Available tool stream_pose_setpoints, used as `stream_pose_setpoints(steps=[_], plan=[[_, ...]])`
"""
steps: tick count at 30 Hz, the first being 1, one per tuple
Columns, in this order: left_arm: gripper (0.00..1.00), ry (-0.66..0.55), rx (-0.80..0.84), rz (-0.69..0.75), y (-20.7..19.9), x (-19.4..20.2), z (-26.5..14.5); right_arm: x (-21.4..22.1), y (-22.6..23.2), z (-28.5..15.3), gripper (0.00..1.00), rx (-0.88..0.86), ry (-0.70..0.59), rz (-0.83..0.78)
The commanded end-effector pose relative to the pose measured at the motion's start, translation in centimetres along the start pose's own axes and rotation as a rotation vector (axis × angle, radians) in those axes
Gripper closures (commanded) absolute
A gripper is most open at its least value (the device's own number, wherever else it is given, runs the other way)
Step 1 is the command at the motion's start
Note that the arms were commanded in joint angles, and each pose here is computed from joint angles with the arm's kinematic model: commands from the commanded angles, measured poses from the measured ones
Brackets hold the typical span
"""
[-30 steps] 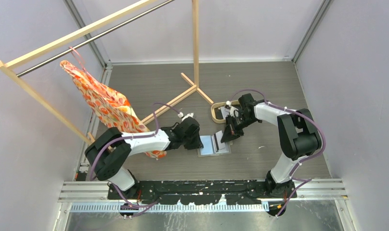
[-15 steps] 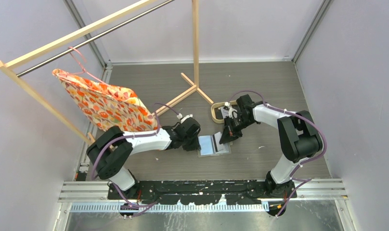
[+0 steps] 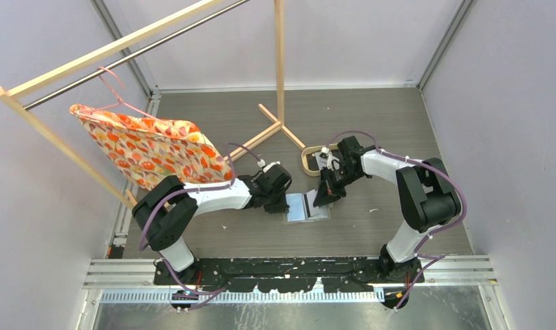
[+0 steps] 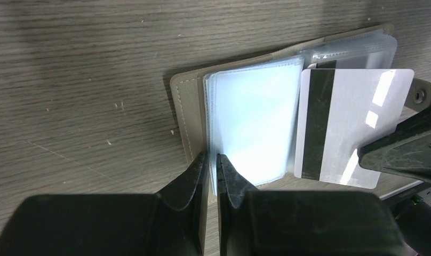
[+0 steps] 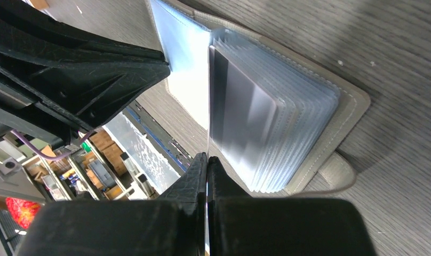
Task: Put the credit cards into the card holder
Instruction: Insert the credit card into the card holder.
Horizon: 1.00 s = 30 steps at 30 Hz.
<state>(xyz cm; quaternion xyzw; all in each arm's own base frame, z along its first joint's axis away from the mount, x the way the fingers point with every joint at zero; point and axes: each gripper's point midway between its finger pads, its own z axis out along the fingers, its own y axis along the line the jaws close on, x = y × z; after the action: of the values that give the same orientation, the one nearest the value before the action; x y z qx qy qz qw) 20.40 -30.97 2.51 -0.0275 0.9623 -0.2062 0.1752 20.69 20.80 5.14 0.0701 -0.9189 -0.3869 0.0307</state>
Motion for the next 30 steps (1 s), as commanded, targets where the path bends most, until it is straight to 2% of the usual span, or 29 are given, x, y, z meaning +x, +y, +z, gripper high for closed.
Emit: stream_pose_setpoints(steps=[1, 5, 11, 30], plan=[[0.88, 0.016, -0.008, 0.025, -0.1, 0.1, 0.2, -1.1, 0.9, -1.1, 0.99, 0.000, -0.056, -0.050], [0.89, 0.010, -0.013, 0.020, 0.3, 0.3, 0.0, -1.2, 1.1, -1.8, 0.99, -0.025, -0.098, -0.039], [0.89, 0.020, -0.007, 0.014, 0.4, 0.7, 0.4, -0.6, 0.5, -0.8, 0.99, -0.040, -0.032, -0.001], [0.89, 0.029, 0.017, 0.007, 0.2, 1.0, 0.6, 0.3, 0.2, 1.0, 0.99, -0.026, 0.036, -0.017]])
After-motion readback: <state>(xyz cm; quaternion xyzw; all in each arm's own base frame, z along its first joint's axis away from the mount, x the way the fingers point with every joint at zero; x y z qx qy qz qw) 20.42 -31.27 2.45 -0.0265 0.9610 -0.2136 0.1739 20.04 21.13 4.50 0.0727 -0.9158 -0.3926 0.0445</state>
